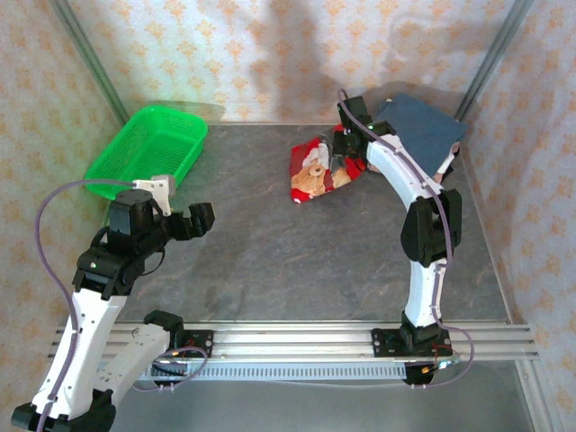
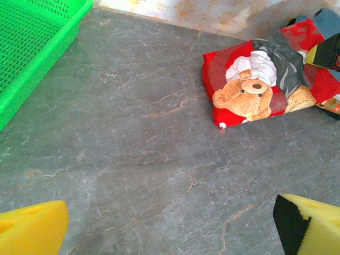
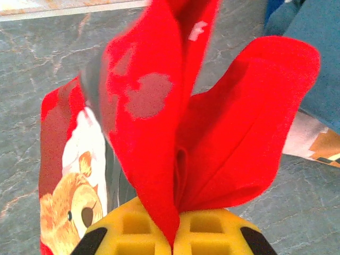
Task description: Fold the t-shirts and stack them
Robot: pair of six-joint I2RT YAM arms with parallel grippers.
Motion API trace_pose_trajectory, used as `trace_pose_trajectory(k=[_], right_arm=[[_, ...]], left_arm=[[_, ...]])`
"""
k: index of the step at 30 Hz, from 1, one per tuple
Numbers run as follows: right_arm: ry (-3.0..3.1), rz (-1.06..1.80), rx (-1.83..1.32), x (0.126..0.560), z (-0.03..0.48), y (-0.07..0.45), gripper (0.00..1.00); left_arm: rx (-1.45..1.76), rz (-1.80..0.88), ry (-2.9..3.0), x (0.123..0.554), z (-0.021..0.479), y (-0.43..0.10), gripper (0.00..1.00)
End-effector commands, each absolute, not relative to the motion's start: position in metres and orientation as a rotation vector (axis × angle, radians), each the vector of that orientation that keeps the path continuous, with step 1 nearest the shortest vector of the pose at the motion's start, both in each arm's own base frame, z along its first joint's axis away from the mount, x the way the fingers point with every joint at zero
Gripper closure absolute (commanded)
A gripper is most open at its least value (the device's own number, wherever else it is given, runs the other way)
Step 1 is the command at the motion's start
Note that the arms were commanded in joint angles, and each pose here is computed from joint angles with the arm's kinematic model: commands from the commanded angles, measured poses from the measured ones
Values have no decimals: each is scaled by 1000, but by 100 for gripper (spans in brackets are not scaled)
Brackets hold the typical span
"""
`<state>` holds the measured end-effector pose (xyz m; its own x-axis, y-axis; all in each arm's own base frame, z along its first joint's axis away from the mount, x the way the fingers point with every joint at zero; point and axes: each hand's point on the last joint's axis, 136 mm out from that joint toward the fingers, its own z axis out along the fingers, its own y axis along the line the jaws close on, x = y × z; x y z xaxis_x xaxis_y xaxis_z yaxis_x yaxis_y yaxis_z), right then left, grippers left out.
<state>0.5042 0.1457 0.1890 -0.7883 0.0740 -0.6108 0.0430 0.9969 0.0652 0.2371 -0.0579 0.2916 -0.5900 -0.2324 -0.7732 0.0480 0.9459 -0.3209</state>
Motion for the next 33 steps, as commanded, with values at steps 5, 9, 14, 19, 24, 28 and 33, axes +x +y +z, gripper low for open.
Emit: trace_pose_trajectory(k=[5, 9, 14, 19, 24, 28, 33], right_arm=[[2239, -99, 53, 577, 288, 119, 100], [2188, -56, 57, 585, 307, 117, 100], [2207, -28, 55, 584, 303, 119, 100], [2174, -35, 64, 584, 315, 114, 100], [2147, -33, 88, 582, 329, 100, 100], [2136, -47, 109, 581, 337, 85, 100], [2097, -80, 134, 579, 355, 62, 100]], left_arm=[[-96, -309, 2107, 246, 307, -52, 0], [-100, -289, 2110, 244, 303, -49, 0], [-102, -291, 2109, 245, 303, -49, 0], [-111, -285, 2108, 245, 303, -47, 0], [-120, -286, 2106, 243, 303, -46, 0], [-126, -289, 2105, 242, 303, -46, 0], [-131, -292, 2105, 241, 303, -46, 0]])
